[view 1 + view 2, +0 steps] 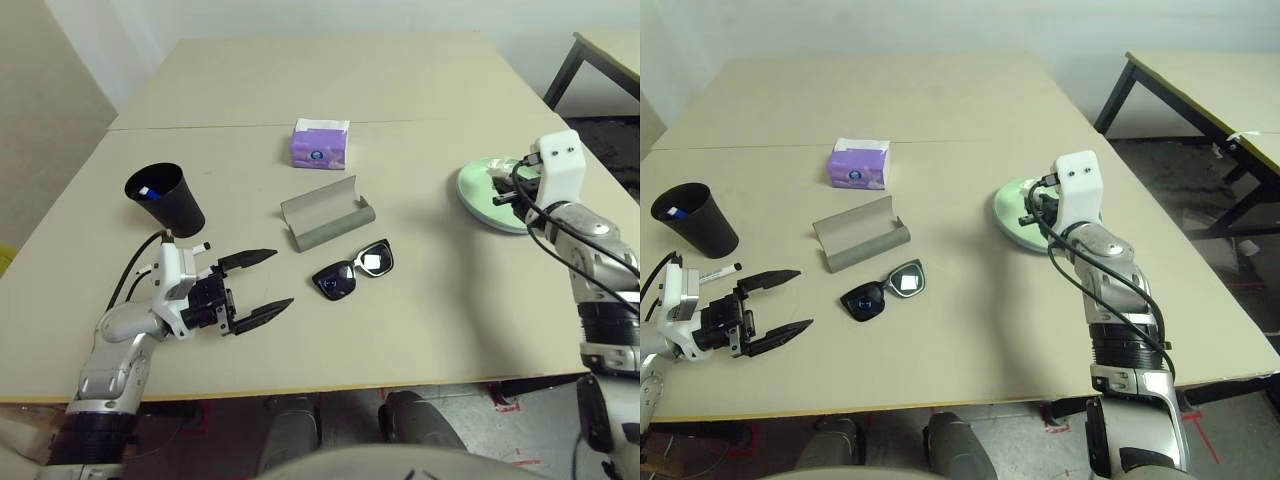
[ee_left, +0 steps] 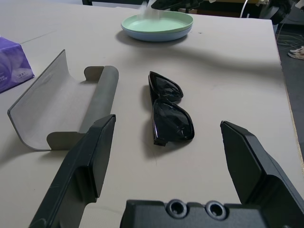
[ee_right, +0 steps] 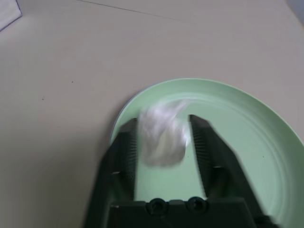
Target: Organize and tidy the items on the table.
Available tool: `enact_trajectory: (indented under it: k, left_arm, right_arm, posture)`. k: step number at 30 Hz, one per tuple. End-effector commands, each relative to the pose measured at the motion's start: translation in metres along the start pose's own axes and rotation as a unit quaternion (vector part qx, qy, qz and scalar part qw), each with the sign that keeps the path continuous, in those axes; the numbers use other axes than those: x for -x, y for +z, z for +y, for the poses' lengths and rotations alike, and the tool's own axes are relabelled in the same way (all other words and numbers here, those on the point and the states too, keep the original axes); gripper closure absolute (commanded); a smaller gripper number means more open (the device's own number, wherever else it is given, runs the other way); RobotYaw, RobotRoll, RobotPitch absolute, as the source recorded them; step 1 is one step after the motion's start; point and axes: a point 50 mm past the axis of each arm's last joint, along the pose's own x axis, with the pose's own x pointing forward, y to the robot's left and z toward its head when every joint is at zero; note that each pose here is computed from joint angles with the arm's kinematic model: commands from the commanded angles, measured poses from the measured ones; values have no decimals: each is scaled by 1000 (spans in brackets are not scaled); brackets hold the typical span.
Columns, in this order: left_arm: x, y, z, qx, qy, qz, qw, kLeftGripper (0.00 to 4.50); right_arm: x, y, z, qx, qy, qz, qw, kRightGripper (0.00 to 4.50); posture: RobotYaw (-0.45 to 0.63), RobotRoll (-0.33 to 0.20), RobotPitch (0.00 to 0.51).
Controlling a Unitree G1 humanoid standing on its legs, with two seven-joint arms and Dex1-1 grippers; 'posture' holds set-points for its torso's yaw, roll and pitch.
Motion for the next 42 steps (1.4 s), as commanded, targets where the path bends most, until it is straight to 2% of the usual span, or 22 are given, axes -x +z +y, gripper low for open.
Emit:
enact_trajectory:
  k: [1, 4, 11, 17, 22, 25, 30, 33, 35, 39, 42]
  left_arm:
    - [0, 3, 3, -7, -4, 2, 1000, 0]
    - [0, 3, 5, -8, -9, 3, 1000, 0]
    - [-1, 2, 7, -8, -16, 3, 1000, 0]
    - [6, 1, 8, -7, -23, 13, 1000, 0]
    - [16, 0, 12, -7, -18, 25, 1000, 0]
    - [20, -1, 12, -7, -18, 32, 999, 0]
    - [20, 3, 12, -12, -19, 35, 999, 0]
    - [17, 7, 14, -16, -17, 32, 999, 0]
    - [16, 9, 13, -18, -16, 31, 999, 0]
    - [18, 11, 13, -17, -12, 35, 999, 0]
    - [19, 10, 14, -15, -11, 37, 999, 0]
  right_arm:
    - [5, -5, -2, 1, -4, 10, 1000, 1016]
    - [11, -7, -7, 1, -12, 15, 1000, 16]
    - [26, -3, -14, 3, -16, 13, 1000, 16]
    - [65, 18, -1, 53, 115, -16, 992, 16]
    - [101, 32, 26, 120, 250, -18, 961, 16]
    - [113, 33, 41, 213, 315, 5, 925, 16]
    - [110, 52, 65, 291, 385, -3, 876, 16]
    - [103, 64, 73, 265, 402, -34, 876, 16]
    - [98, 62, 72, 262, 404, -37, 876, 16]
    - [91, 57, 77, 301, 420, -36, 855, 16]
    - [84, 71, 93, 335, 438, -50, 833, 16]
  posture:
    - [-89, 0, 59]
    - [-96, 0, 57]
    - [-106, 0, 59]
    - [-114, 0, 71]
    - [-121, 0, 79]
    - [-124, 0, 80]
    - [-113, 0, 77]
    - [-94, 0, 72]
    - [-91, 0, 71]
    - [-90, 0, 69]
    - [-89, 0, 70]
